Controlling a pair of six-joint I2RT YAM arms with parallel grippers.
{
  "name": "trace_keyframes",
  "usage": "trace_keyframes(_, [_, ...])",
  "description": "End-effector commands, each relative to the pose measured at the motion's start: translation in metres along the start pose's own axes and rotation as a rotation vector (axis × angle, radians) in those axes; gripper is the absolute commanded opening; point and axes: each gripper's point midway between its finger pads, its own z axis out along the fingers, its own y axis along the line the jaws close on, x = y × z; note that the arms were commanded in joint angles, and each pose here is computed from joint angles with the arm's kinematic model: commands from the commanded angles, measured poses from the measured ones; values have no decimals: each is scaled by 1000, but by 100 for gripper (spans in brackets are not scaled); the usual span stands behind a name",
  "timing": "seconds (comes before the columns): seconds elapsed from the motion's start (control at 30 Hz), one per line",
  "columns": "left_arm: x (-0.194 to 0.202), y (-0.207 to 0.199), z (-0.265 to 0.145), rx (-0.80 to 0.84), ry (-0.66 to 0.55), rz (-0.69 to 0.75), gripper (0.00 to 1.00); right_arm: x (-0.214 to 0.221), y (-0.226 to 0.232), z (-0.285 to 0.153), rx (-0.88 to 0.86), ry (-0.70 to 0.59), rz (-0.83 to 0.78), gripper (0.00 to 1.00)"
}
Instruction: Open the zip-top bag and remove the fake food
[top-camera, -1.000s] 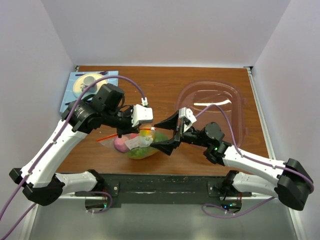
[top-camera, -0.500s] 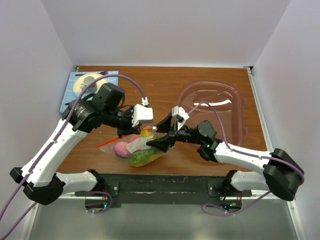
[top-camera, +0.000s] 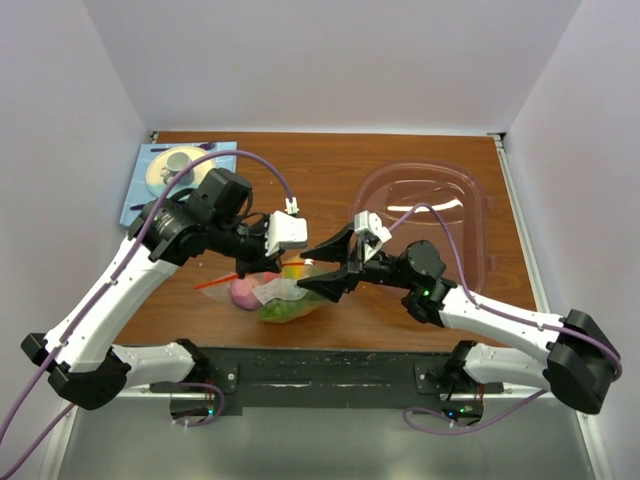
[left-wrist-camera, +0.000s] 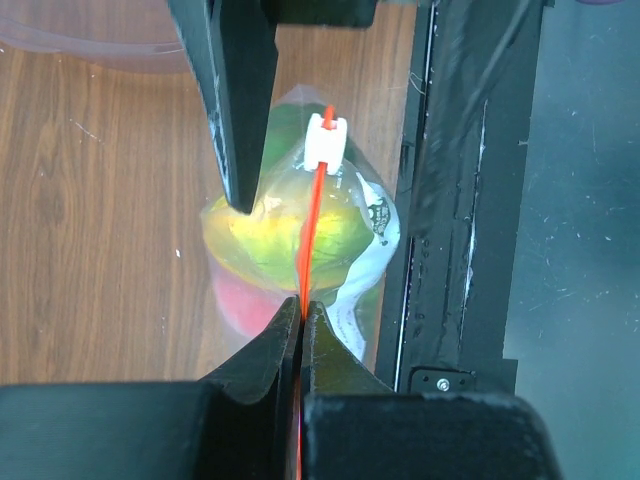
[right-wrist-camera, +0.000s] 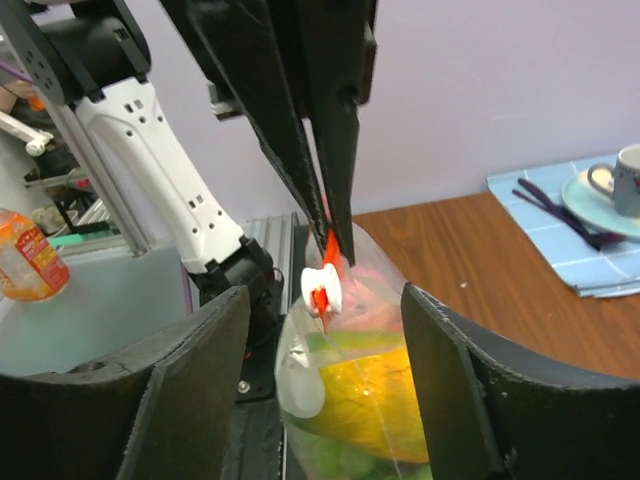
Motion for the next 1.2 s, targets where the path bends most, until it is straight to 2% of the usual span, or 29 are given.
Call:
trace_keyframes(0.0, [-23,-2,-11,-9,-84,35,0,0,2,8,-29,15,3,66])
trace_keyframes(0.17, [-23,-3,-14,-14,-86,40,0,0,-1,9,-19,12,1,63])
trace_keyframes(0.37, [-23,-4,-13,-11,-93,39,0,-4,0,12,-33,13,-21,28])
trace_keyframes(0.4, [-21,-5,-11,-7,-89,37,2,-4,0,12,-34,16,-19,21])
trace_keyframes(0.43, [-22,-3,-10,-11,-93,33,15,-4,1,12,-35,16,-22,19])
trace_keyframes(0.53, [-26,-1,-8,-5,-103,34,29,-3,1,11,-34,23,-16,18])
trace_keyframes(0.63, [-43,-1,-10,25,-137,42,37,-3,1,11,-37,31,-12,17])
trace_keyframes(0.73, [-61,-5,-11,76,-178,47,41,-3,1,12,-36,43,-8,18])
trace_keyframes(0.93, [-74,-13,-9,155,-227,40,40,-7,2,12,-33,51,-16,18])
trace_keyframes(1.03, [-68,-15,-4,171,-209,32,33,-7,2,12,-33,52,-18,18])
trace_keyframes(1.17, [-58,-13,3,168,-182,19,30,-9,3,13,-38,51,-16,19])
